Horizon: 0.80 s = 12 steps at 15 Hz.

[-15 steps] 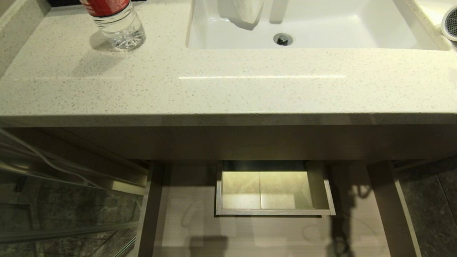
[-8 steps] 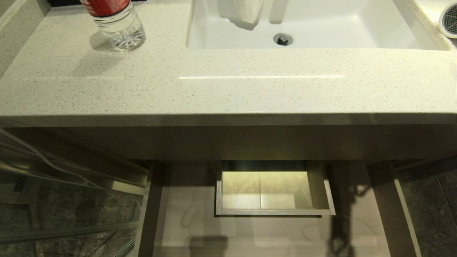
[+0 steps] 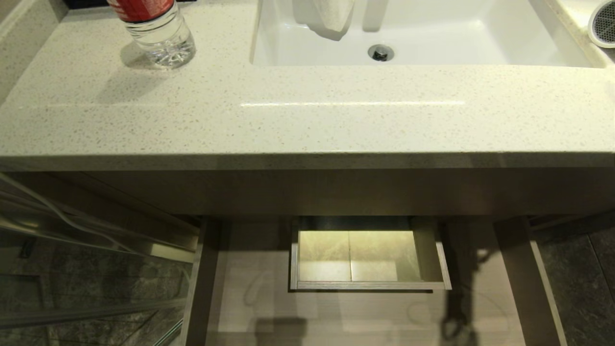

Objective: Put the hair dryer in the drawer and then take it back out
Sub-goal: Pick up the hairdryer

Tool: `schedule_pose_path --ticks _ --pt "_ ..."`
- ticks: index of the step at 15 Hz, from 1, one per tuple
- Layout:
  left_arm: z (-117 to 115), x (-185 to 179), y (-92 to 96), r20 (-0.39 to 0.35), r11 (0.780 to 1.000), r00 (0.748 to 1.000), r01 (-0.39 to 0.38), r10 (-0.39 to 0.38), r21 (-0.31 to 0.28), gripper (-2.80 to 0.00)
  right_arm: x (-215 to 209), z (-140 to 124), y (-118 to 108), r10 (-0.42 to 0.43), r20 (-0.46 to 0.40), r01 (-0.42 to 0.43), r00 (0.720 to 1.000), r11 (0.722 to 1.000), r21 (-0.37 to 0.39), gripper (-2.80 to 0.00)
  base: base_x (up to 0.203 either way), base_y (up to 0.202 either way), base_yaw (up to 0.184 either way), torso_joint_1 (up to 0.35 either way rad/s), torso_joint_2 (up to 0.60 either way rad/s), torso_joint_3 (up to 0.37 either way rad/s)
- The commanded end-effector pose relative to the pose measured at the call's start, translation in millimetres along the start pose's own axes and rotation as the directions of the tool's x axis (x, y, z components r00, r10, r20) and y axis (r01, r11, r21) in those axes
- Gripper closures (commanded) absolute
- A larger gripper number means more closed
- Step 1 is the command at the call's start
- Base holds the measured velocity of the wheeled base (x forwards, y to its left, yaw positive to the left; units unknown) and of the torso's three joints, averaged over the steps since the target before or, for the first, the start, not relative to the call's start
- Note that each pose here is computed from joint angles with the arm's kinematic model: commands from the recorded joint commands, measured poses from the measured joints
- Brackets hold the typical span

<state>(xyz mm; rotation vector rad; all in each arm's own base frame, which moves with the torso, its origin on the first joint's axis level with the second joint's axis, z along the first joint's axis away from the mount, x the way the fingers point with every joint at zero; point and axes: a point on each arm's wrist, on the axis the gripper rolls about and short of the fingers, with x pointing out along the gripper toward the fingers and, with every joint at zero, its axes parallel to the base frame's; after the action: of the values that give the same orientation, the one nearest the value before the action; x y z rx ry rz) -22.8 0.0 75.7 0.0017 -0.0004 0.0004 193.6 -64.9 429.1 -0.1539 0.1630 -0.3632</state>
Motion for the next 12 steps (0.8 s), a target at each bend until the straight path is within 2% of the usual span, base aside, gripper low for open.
schedule_pose_path --ticks 1,3,7,10,12 --pt "0 0 0.0 0.001 1.0 1.0 -0.001 0.001 0.0 0.0 -18 4 -1 0.037 0.036 -0.037 0.999 0.999 -0.007 -2.8 0.0 0.0 0.0 0.0 0.0 0.0" --pt "0 0 0.0 0.001 1.0 1.0 -0.001 0.001 0.0 0.0 -23 0 0 0.051 -0.012 -0.051 0.999 0.998 -0.032 -2.8 0.0 0.0 0.0 0.0 0.0 0.0" --pt "0 0 0.0 0.001 1.0 1.0 0.0 0.0 -0.001 0.0 -33 0 -2 0.055 -0.012 -0.056 0.998 0.995 -0.081 -2.8 0.0 0.0 0.0 0.0 0.0 0.0" --pt "0 0 0.0 0.001 1.0 1.0 -0.001 0.001 0.0 0.0 -37 3 -10 0.005 0.017 -0.004 1.0 0.997 -0.082 -2.8 0.0 0.0 0.0 0.0 0.0 0.0" --pt "0 0 0.0 0.0 1.0 1.0 0.0 0.0 0.0 0.0 -38 -2 -8 0.059 -0.022 -0.059 0.998 0.997 -0.046 -2.8 0.0 0.0 0.0 0.0 0.0 0.0"
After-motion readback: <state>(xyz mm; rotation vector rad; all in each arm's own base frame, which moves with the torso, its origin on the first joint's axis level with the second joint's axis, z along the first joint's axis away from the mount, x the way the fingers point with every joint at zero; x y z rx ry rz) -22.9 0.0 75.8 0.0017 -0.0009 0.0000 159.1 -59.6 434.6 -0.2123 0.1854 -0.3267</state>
